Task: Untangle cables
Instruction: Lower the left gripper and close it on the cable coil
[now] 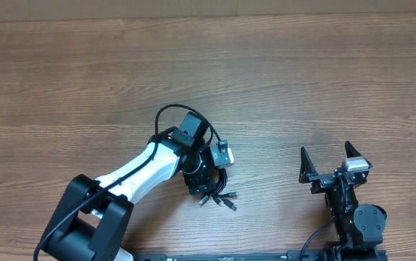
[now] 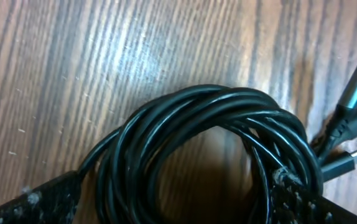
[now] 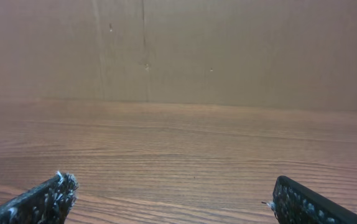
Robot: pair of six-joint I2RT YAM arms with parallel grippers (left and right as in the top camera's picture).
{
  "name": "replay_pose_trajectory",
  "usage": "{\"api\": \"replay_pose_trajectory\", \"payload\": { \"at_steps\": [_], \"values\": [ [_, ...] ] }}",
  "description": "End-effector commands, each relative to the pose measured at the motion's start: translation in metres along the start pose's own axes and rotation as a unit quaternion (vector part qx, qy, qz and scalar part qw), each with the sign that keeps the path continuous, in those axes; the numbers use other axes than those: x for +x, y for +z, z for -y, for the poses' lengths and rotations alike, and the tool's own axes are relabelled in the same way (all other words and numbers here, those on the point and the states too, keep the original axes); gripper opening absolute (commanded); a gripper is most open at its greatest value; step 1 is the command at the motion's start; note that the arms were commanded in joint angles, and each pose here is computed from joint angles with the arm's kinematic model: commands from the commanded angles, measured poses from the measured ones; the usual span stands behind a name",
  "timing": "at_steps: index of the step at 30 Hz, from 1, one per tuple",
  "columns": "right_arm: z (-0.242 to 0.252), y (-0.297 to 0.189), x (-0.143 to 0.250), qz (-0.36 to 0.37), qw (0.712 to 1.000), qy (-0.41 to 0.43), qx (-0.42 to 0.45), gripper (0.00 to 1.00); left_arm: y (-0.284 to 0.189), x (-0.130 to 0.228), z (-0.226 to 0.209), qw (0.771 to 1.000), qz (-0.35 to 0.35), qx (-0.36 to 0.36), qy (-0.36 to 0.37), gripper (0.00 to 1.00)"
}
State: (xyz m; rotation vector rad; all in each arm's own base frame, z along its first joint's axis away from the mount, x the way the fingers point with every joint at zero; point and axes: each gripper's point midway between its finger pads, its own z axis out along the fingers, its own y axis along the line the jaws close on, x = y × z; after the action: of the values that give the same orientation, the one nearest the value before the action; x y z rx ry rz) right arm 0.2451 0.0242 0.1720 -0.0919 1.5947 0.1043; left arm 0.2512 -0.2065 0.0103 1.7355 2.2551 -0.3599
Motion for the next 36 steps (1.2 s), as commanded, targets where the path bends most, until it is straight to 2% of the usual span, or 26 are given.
{"api": "replay_pose_trajectory", "payload": {
  "at_steps": [1,7,13,17,23,31,36],
  "values": [
    [0.002,0.000,0.001,0.003,1.000,0.003,0.006,1.00,0.002,-0.004,-0.016,0.999,-0.001,-0.032,0.009,0.97],
    [0.002,0.000,0.001,0.003,1.000,0.003,0.006,1.00,-0.003,-0.028,-0.017,0.998,0.051,-0.026,0.012,0.95],
    [0.002,0.000,0.001,0.003,1.000,0.003,0.006,1.00,-0.017,-0.043,-0.026,0.998,0.058,-0.033,0.016,0.94],
    [0.002,0.000,0.001,0.003,1.000,0.003,0.006,1.00,-0.027,-0.055,-0.039,0.996,0.067,-0.056,0.021,0.99],
    [0.002,0.000,0.001,0.003,1.000,0.003,0.006,1.00,-0.029,-0.050,-0.054,0.994,0.045,-0.096,0.025,1.00],
    [0.002,0.000,0.001,0.003,1.000,0.003,0.006,1.00,-0.025,-0.049,-0.052,0.994,0.043,-0.088,0.039,1.00],
    [0.002,0.000,0.001,0.003,1.000,0.003,0.006,1.00,-0.005,-0.038,-0.050,0.994,0.019,-0.070,0.077,1.00]
  ]
}}
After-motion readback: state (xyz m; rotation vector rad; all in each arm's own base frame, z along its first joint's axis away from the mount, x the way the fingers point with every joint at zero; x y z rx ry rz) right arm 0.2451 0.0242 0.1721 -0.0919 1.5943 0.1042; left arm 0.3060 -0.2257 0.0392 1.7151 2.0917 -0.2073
